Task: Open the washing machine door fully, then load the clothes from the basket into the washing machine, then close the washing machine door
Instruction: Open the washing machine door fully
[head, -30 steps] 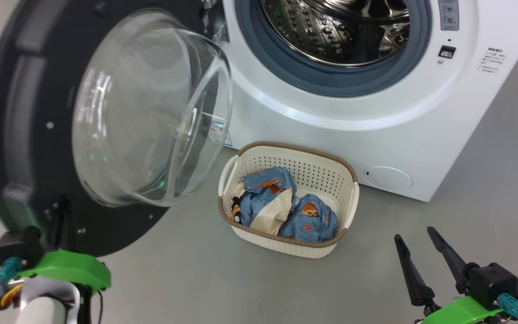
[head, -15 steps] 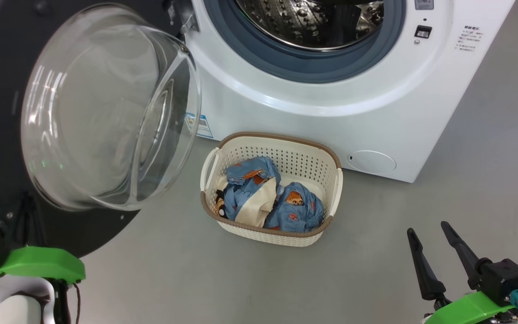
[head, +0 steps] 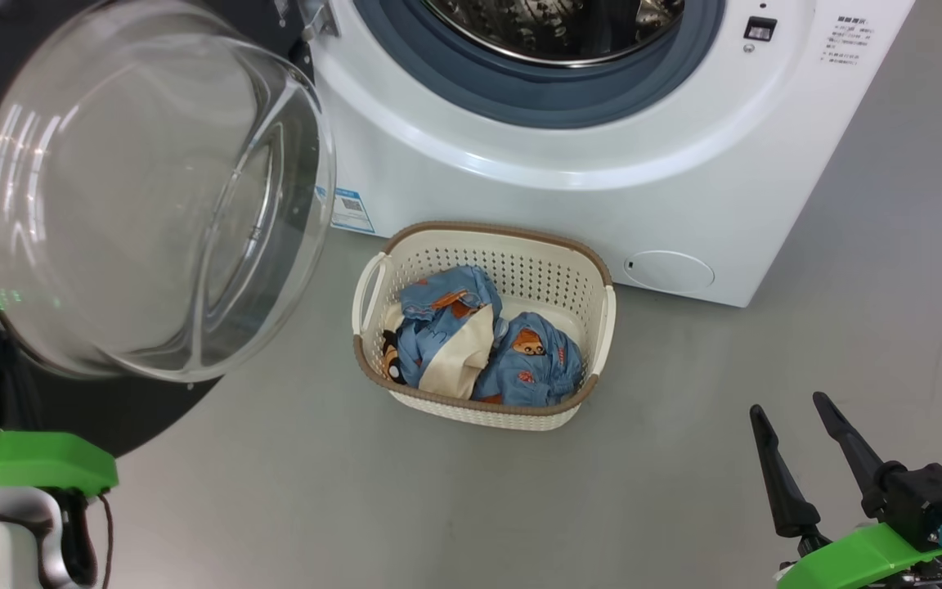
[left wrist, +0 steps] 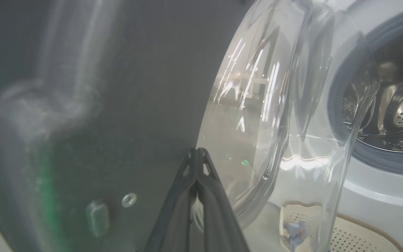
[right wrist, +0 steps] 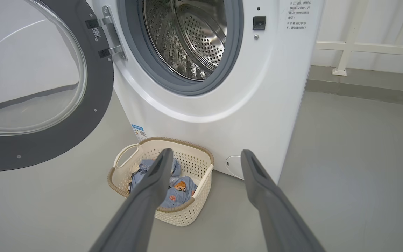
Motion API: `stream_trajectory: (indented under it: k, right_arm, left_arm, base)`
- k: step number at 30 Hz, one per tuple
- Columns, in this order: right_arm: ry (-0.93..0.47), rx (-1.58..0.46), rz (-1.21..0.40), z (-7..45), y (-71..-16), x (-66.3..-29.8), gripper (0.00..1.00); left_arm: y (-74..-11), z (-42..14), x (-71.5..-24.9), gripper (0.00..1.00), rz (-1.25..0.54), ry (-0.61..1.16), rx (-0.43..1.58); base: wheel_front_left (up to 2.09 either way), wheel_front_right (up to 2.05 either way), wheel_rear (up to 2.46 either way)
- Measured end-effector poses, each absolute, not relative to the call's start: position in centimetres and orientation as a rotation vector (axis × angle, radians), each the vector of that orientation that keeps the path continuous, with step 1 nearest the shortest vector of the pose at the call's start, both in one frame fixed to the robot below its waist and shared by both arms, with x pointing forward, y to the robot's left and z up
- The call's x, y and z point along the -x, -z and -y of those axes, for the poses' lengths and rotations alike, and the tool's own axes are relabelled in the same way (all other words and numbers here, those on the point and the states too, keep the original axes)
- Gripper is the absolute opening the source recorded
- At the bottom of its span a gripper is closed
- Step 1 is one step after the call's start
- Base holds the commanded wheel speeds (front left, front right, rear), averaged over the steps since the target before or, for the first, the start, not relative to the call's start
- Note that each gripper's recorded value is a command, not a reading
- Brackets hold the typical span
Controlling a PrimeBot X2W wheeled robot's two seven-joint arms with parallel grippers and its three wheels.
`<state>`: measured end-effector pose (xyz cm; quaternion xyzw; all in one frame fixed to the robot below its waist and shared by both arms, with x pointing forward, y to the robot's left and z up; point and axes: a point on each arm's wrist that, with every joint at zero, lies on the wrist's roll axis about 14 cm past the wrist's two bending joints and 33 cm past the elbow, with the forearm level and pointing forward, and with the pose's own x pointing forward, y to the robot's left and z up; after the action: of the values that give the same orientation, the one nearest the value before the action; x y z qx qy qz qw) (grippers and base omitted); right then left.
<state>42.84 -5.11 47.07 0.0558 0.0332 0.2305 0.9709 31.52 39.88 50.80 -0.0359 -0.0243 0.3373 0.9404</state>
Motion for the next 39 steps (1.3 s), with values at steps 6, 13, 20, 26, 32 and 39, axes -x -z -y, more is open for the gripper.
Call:
stream_trajectory:
  k: [6,13,20,26,32,39]
  right_arm:
    - [-0.458,-0.112,-0.077,5.3,-46.8,-43.3,1.0]
    - [-0.442,-0.109,-0.086,6.0,-46.3,-43.8,1.0]
    - [-0.435,-0.105,-0.102,6.3,-45.7,-44.1,1.0]
    - [-0.434,-0.105,-0.087,6.3,-46.2,-44.5,1.0]
    - [-0.434,-0.106,-0.081,6.1,-46.5,-44.2,1.0]
    - [-0.43,-0.117,-0.053,6.0,-47.5,-43.5,1.0]
  left_arm:
    - [-50.6,-40.8,-32.1,0.0,0.04,-0.709,0.073]
    - [-50.3,-42.2,-32.4,0.0,0.028,-0.751,0.069]
    - [-50.1,-43.1,-32.4,0.0,0.021,-0.781,0.06]
    - [-50.3,-43.2,-32.4,0.0,0.024,-0.783,0.05]
    - [-51.9,-42.7,-32.6,0.0,0.074,-0.763,0.04]
    - [-54.2,-41.6,-32.1,0.0,0.151,-0.725,0.013]
  base:
    - [0.0,0.0,0.0]
    - [0.0,0.0,0.0]
    - [0.0,0.0,0.0]
    - [0.0,0.0,0.0]
    - [0.0,0.0,0.0]
    - [0.0,0.0,0.0]
